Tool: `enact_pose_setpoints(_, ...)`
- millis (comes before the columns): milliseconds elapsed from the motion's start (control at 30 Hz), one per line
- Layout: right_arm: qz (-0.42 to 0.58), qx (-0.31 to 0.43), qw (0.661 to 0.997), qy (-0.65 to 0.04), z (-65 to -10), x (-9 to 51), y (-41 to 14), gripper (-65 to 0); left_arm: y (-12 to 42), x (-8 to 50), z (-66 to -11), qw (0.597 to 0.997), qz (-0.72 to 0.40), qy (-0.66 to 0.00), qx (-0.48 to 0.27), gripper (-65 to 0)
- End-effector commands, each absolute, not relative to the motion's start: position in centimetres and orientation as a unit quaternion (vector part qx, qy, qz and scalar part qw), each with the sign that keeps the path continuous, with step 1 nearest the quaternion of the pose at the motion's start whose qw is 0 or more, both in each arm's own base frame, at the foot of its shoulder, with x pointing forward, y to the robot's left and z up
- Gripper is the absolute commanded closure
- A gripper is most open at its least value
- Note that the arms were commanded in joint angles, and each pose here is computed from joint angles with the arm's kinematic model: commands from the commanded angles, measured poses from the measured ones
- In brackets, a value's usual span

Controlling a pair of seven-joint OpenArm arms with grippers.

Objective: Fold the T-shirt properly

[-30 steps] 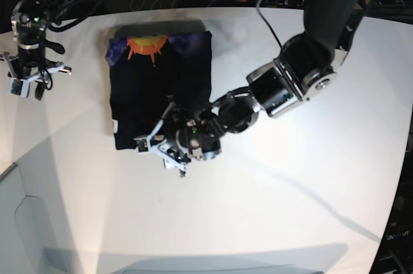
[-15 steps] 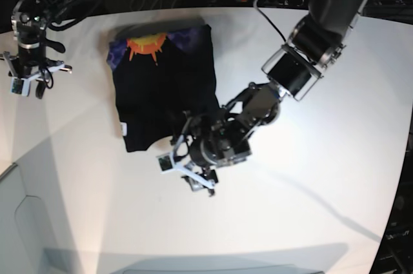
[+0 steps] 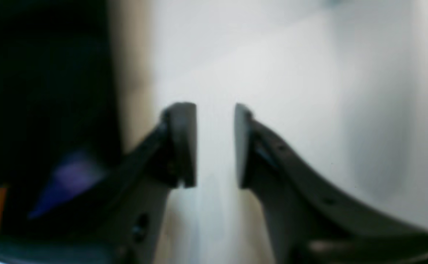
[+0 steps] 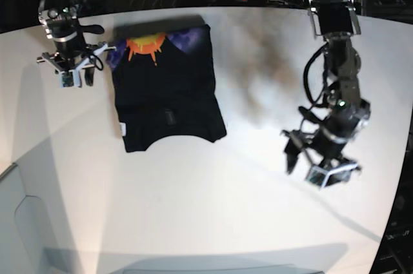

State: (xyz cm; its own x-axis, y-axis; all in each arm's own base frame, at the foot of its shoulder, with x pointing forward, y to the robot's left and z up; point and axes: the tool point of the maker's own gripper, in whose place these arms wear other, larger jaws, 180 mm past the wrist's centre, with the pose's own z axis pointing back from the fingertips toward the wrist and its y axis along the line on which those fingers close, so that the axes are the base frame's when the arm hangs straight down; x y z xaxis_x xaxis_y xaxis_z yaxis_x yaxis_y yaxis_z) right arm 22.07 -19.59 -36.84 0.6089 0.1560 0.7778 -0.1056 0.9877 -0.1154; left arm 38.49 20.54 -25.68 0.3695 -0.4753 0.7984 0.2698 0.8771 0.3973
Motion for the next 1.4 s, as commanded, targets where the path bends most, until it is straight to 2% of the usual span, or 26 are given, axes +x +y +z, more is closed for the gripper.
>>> enact_pose_setpoints(0, 0.082, -0.023, 0.885, -0.459, -35.6, 22.6, -18.9, -8.5, 22.4, 38.1, -23.9, 0.811, -0.200, -0.538, 0.115, -44.9)
enact_pose_setpoints(133, 0.111, 0.009, 0.884, -0.455, -35.9, 22.3, -15.9, -0.6, 29.6, 33.1, -26.2, 0.843, -0.109, -0.505, 0.146, -44.9)
enact_pose_setpoints(233, 0.122, 0.024, 0.884, -0.450, -36.2, 21.9, -14.6, 0.0, 33.5, 28.8, -27.8, 0.861, -0.040, -0.489, 0.136, -44.9)
enact_pose_setpoints(333, 0.143, 0.041, 0.877, -0.457, -35.5, 21.9, -12.6, 0.0, 34.9, 25.8, -30.4, 0.879, 0.001, -0.465, 0.106, -44.9)
enact_pose_setpoints(533, 0.156, 0.047, 0.870, -0.466, -34.5, 21.8, -11.6, 0.0, 35.1, 23.5, -32.3, 0.893, 0.018, -0.441, 0.093, -44.9)
enact_pose_setpoints(800, 0.141, 0.068, 0.897, -0.414, -38.5, 19.6, -11.5, 0.0, 35.1, 22.7, -32.7, 0.897, 0.016, -0.433, 0.093, -44.9)
enact_pose_setpoints(1100, 0.131, 0.085, 0.912, -0.380, -40.9, 17.8, -11.1, 0.0, 35.2, 21.6, -33.6, 0.904, 0.018, -0.416, 0.092, -44.9)
enact_pose_setpoints(1367, 0.123, 0.101, 0.896, -0.416, -40.1, 17.0, -10.5, 0.0, 35.1, 20.3, -34.4, 0.912, 0.017, -0.401, 0.091, -44.9)
